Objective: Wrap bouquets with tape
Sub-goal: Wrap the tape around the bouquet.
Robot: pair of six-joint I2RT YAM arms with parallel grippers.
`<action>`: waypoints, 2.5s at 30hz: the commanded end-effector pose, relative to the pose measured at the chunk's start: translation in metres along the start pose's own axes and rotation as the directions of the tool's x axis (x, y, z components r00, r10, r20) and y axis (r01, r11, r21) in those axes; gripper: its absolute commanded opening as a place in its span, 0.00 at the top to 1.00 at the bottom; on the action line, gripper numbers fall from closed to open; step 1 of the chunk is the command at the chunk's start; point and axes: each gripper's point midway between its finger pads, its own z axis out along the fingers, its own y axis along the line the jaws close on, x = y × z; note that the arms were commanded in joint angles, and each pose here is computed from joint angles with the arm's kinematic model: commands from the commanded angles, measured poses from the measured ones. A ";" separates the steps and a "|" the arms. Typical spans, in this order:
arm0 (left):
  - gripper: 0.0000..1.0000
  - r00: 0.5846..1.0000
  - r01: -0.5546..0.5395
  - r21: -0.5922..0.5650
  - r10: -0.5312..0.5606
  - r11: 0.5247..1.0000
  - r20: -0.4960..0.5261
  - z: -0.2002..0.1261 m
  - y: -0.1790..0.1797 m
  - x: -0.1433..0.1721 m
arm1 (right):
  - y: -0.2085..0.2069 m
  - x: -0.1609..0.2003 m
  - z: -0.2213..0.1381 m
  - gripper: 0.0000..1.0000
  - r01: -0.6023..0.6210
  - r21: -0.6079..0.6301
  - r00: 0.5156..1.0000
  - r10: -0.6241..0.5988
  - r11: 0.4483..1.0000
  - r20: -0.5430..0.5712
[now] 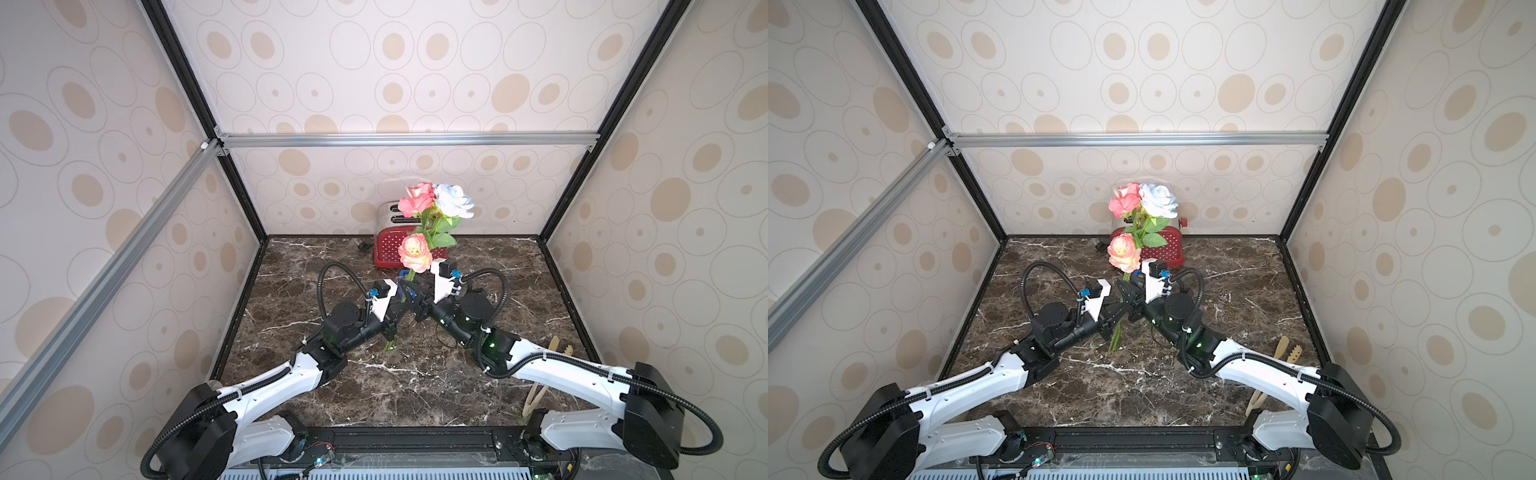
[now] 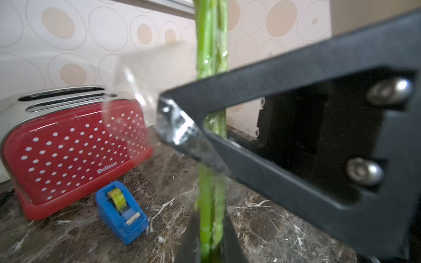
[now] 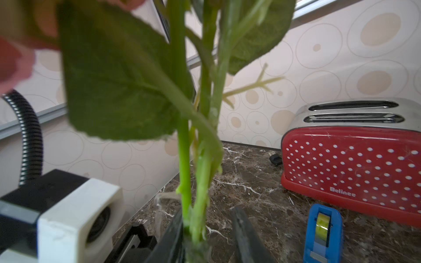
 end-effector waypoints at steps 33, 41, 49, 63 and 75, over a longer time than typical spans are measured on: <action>0.15 0.991 -0.003 0.192 -0.023 0.981 0.135 -0.022 -0.033 -0.035 | 0.026 -0.037 -0.045 1.00 -0.083 -0.348 0.973 0.152 0.934 0.173; 0.15 0.982 -0.007 0.404 -0.071 0.915 0.177 -0.035 -0.064 -0.043 | 0.054 -0.054 -0.066 1.00 -0.041 -0.505 0.970 0.155 0.862 0.186; 0.31 0.975 0.011 0.489 -0.118 0.872 0.188 -0.035 -0.074 -0.047 | 0.068 -0.062 -0.071 1.00 -0.037 -0.584 0.965 0.181 0.811 0.191; 1.00 0.981 0.027 0.362 -0.095 0.932 0.171 -0.023 -0.052 -0.039 | 0.061 -0.050 -0.059 1.00 -0.069 -0.547 0.973 0.178 0.834 0.149; 1.00 0.983 -0.013 -0.033 0.019 0.999 0.183 -0.017 0.011 -0.035 | 0.010 -0.018 -0.015 0.71 -0.115 -0.202 0.990 0.128 0.973 0.054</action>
